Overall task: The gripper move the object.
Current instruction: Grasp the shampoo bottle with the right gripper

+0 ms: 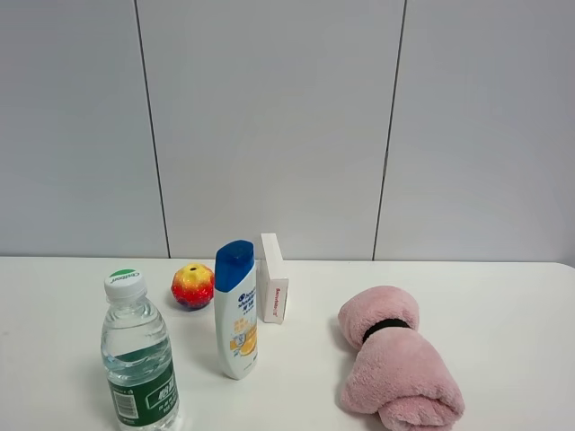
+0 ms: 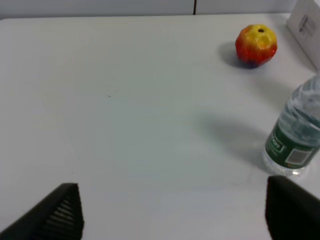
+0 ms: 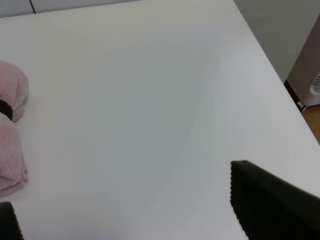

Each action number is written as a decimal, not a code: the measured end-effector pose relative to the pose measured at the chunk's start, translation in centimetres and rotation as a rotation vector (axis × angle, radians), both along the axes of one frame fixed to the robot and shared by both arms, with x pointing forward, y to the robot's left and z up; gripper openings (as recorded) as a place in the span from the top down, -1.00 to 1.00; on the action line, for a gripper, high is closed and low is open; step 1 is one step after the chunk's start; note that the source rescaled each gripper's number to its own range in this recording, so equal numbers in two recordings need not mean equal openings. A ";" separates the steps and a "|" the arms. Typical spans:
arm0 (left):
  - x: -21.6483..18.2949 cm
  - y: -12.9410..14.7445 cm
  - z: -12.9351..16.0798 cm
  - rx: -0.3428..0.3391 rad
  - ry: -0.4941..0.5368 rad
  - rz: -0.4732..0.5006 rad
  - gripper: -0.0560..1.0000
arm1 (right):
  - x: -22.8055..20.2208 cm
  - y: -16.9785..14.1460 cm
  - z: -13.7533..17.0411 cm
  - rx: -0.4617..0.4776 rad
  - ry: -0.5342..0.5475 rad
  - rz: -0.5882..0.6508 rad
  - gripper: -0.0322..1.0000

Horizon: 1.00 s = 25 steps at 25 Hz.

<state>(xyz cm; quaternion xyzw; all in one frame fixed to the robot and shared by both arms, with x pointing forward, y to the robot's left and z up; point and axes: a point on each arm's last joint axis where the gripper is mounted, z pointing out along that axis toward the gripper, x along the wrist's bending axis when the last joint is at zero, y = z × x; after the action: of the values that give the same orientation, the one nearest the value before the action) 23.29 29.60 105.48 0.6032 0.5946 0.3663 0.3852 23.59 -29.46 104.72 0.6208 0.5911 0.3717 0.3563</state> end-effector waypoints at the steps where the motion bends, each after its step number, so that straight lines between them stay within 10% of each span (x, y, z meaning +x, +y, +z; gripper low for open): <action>1: 0.0 0.0 0.0 0.000 0.000 0.000 -1.00 | 0.0 0.0 0.0 0.000 0.000 0.000 -1.00; 25: 0.0 0.0 0.0 0.003 0.000 0.002 -1.00 | 0.0 0.0 0.0 0.000 0.000 0.000 -1.00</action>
<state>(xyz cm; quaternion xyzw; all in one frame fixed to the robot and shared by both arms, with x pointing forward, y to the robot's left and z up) 23.29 29.62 105.48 0.6032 0.5947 0.3674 0.3840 23.59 -29.46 104.72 0.6208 0.5911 0.3717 0.3563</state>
